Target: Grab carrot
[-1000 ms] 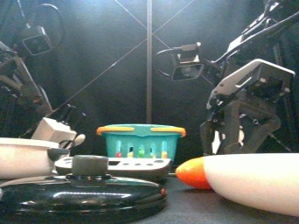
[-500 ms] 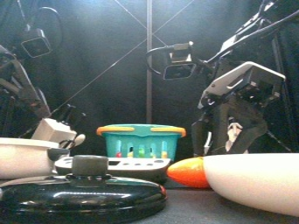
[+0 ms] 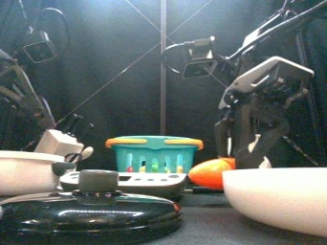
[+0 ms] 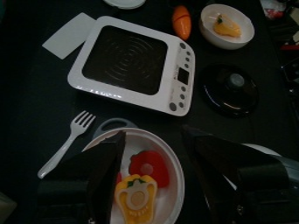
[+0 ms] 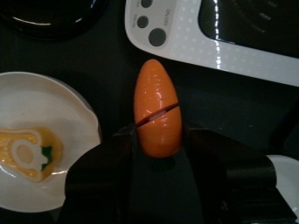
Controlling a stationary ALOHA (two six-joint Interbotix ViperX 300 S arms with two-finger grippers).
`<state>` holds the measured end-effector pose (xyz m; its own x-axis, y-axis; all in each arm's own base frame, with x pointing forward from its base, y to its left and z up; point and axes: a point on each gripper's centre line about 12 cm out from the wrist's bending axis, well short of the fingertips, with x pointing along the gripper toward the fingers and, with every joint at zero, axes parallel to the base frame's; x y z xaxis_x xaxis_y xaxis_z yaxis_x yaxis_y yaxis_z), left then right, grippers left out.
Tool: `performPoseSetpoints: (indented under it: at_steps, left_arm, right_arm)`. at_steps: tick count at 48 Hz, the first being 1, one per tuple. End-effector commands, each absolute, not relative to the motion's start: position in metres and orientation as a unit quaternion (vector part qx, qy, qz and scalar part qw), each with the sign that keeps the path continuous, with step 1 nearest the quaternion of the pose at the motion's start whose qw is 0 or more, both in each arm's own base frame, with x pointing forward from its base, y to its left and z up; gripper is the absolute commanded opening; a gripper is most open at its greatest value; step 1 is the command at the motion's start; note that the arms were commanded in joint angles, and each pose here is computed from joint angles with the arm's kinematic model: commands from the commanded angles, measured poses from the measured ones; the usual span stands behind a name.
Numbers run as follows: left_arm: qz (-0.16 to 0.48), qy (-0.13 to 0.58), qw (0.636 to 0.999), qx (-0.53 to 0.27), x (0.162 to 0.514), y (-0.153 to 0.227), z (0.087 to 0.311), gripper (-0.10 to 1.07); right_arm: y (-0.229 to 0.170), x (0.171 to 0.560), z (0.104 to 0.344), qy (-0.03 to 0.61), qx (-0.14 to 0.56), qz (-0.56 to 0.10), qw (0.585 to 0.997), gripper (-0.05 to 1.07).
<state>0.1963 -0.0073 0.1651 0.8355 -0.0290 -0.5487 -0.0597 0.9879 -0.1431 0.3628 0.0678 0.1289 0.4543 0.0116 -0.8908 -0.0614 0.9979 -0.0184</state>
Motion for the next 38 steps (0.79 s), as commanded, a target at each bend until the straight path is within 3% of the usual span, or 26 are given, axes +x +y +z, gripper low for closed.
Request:
performPoseSetpoints:
  at_steps: [1,27,38]
  left_arm:
    - [0.007,0.279,0.957,-0.076,0.199,-0.007,0.169,0.89]
    - [0.006,0.277,0.958,-0.076,0.2,-0.007,0.171,0.89]
    - [0.007,0.277,0.958,-0.078,0.2,-0.007,0.171,0.89]
  right_arm:
    - [0.069,0.369,0.162,0.485,-0.025,0.026,0.874,0.56]
    - [0.06,0.382,0.182,0.455,-0.064,0.022,0.888,0.56]
    - [0.032,0.401,0.191,0.447,0.019,-0.025,0.894,0.56]
